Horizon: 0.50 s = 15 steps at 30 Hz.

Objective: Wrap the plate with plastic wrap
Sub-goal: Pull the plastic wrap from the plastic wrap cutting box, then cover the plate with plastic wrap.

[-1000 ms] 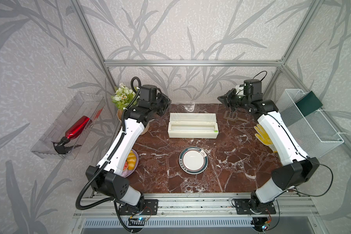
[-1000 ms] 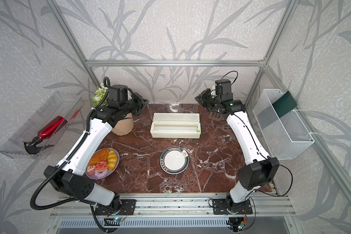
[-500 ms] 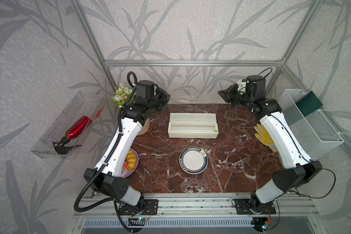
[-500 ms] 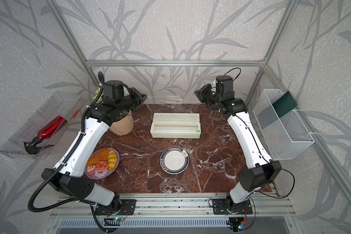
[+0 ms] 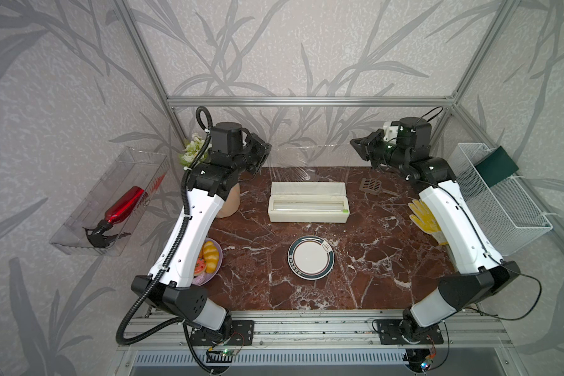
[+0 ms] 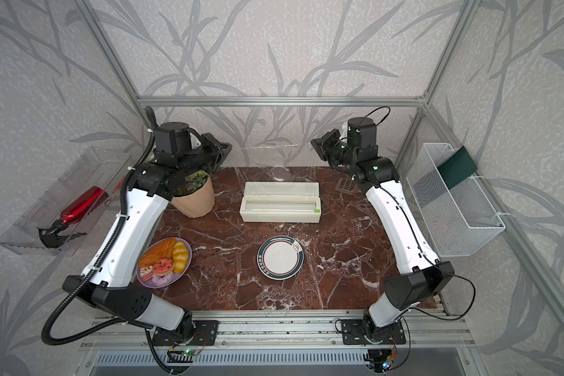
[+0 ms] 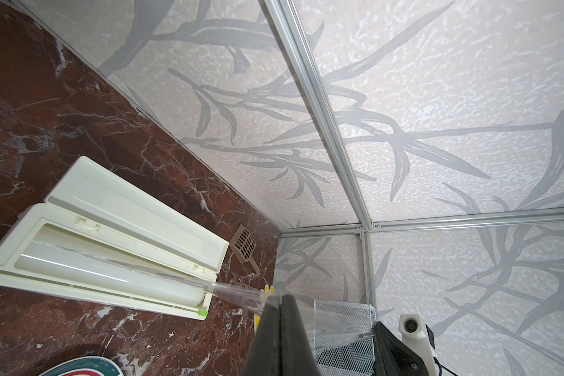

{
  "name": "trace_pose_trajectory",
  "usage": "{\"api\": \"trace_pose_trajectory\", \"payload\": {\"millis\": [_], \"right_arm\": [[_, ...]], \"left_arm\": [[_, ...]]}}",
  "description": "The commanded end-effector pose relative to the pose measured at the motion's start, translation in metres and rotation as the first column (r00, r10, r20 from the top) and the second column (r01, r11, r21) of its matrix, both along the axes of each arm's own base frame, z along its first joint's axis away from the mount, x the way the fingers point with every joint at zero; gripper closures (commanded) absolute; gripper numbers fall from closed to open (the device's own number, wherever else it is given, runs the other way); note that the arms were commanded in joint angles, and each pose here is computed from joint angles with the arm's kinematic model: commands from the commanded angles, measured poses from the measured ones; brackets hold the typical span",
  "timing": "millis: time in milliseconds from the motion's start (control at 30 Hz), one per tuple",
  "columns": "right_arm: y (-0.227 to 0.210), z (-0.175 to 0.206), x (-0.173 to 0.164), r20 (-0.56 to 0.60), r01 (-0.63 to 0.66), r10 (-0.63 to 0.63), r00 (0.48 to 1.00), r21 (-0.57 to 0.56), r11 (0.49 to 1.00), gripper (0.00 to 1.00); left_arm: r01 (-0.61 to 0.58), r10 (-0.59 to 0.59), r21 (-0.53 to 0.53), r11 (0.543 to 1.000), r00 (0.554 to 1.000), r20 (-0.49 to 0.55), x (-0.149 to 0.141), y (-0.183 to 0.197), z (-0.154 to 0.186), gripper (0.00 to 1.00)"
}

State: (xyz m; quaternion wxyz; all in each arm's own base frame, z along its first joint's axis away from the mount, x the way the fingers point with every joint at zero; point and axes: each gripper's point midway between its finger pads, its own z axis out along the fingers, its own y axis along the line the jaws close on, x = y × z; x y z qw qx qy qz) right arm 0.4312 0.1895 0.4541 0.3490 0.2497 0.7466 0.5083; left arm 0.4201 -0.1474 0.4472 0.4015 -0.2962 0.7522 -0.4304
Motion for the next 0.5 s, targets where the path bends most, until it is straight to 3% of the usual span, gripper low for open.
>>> {"api": "trace_pose_trajectory", "payload": {"millis": [0, 233, 467], "right_arm": [[-0.010, 0.053, -0.024, 0.132, 0.011, -0.012, 0.991, 0.008, 1.000, 1.00], [-0.012, 0.044, -0.043, 0.105, -0.007, 0.011, 0.994, -0.037, 0.999, 1.00], [-0.012, 0.007, -0.080, 0.021, -0.042, 0.044, 0.999, -0.093, 0.995, 1.00]], "left_arm": [[-0.032, 0.032, -0.008, 0.999, 0.991, 0.127, -0.015, 0.012, 0.046, 1.00], [0.003, -0.001, -0.017, 1.000, 0.994, 0.107, -0.029, 0.007, 0.041, 1.00], [0.074, -0.073, -0.024, 0.997, 0.996, 0.052, -0.059, -0.005, 0.016, 1.00]]}}
